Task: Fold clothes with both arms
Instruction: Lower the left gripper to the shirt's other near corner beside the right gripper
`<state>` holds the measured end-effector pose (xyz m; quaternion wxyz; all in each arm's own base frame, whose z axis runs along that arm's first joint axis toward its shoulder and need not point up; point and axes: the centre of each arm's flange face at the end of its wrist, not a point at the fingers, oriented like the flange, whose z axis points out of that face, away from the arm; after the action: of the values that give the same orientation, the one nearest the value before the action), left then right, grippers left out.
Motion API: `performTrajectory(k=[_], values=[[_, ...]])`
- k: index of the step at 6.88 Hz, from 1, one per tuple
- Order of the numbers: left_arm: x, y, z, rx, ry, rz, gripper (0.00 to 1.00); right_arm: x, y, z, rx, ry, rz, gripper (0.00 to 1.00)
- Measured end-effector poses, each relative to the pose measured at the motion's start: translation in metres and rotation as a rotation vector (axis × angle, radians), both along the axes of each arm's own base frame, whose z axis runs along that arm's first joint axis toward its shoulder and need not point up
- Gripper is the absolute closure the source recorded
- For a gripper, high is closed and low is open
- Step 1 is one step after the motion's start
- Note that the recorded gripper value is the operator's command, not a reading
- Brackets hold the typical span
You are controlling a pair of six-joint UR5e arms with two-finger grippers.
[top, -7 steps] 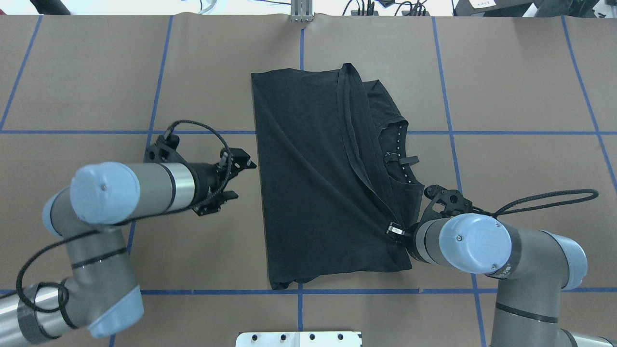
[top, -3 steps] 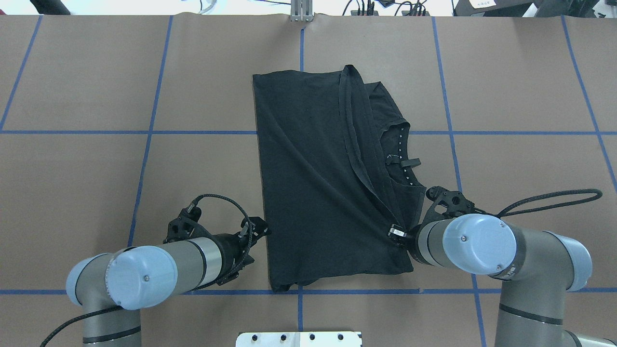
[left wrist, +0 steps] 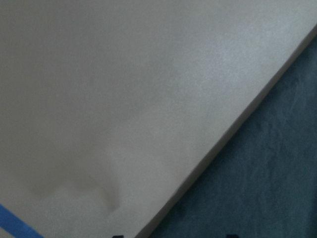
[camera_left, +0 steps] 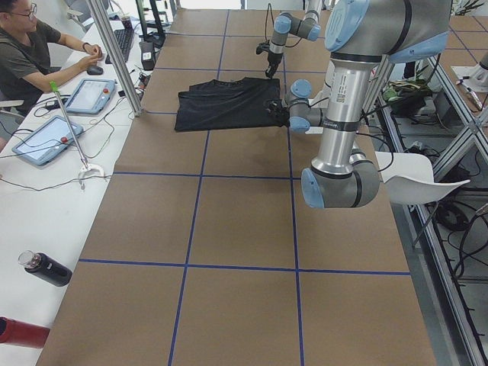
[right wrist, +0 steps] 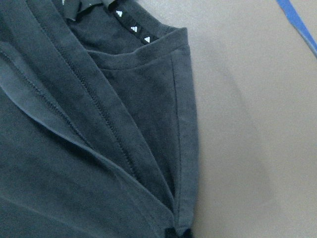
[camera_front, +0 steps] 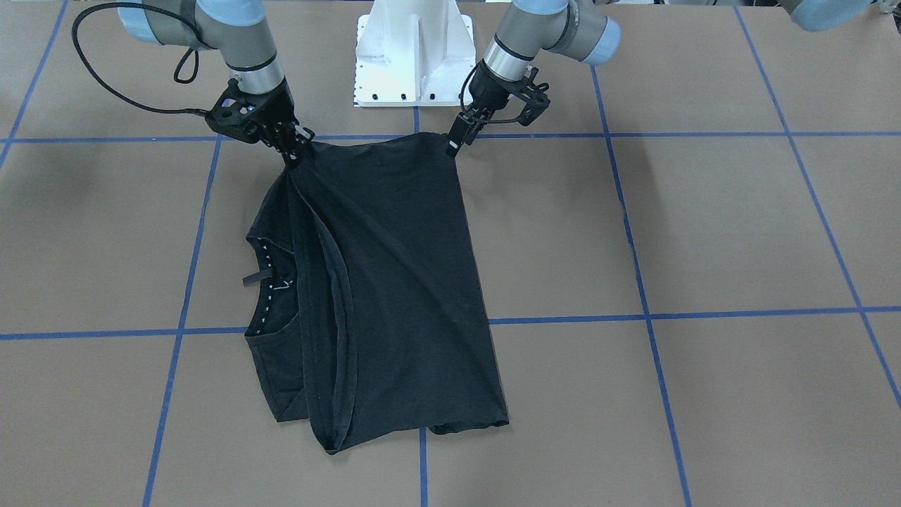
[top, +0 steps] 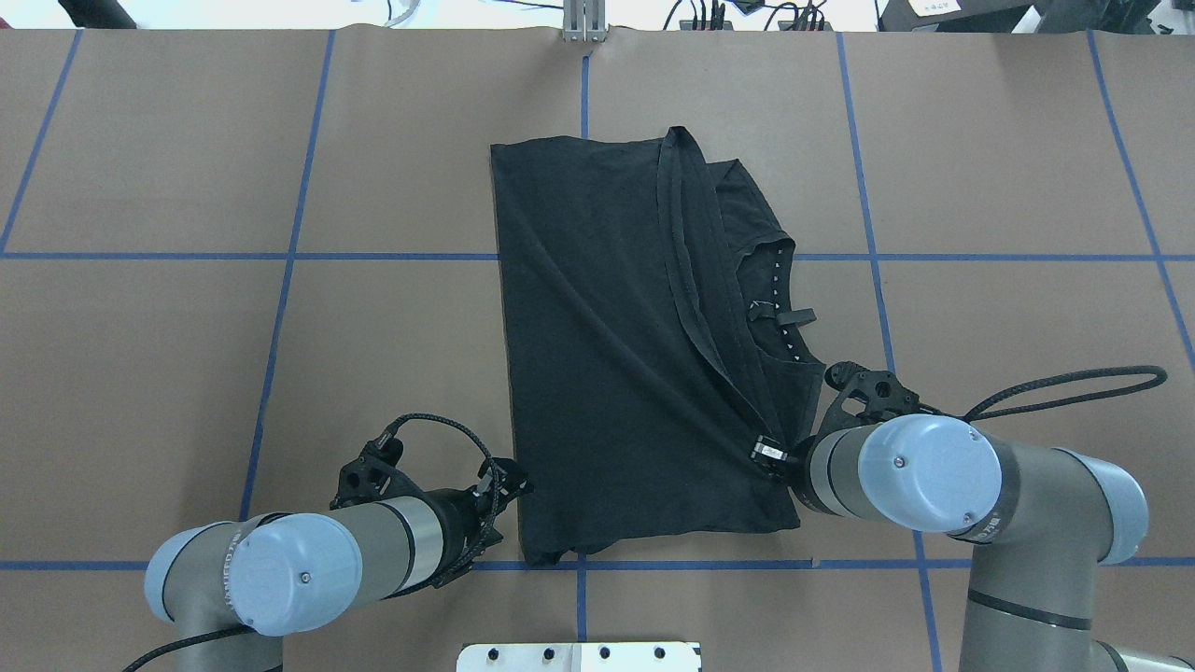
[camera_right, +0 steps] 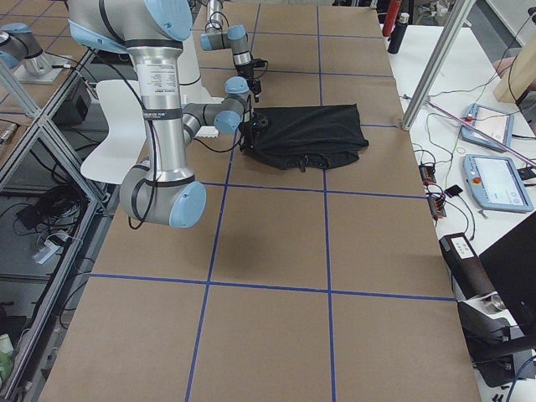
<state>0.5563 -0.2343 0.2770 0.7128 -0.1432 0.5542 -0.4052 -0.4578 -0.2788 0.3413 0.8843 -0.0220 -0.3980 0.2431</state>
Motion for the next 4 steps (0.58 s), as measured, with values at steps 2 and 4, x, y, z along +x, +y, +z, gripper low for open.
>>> performTrajectory(k=[2, 4], values=[[0.007, 0.009, 0.002, -0.006, -0.005, 0.015, 0.32, 0.000, 0.000, 0.000, 0.000, 0.001, 0.000, 1.00], [0.011, 0.015, 0.001, -0.008, -0.002, 0.025, 0.34, -0.001, 0.000, 0.000, 0.000, 0.001, 0.000, 1.00]])
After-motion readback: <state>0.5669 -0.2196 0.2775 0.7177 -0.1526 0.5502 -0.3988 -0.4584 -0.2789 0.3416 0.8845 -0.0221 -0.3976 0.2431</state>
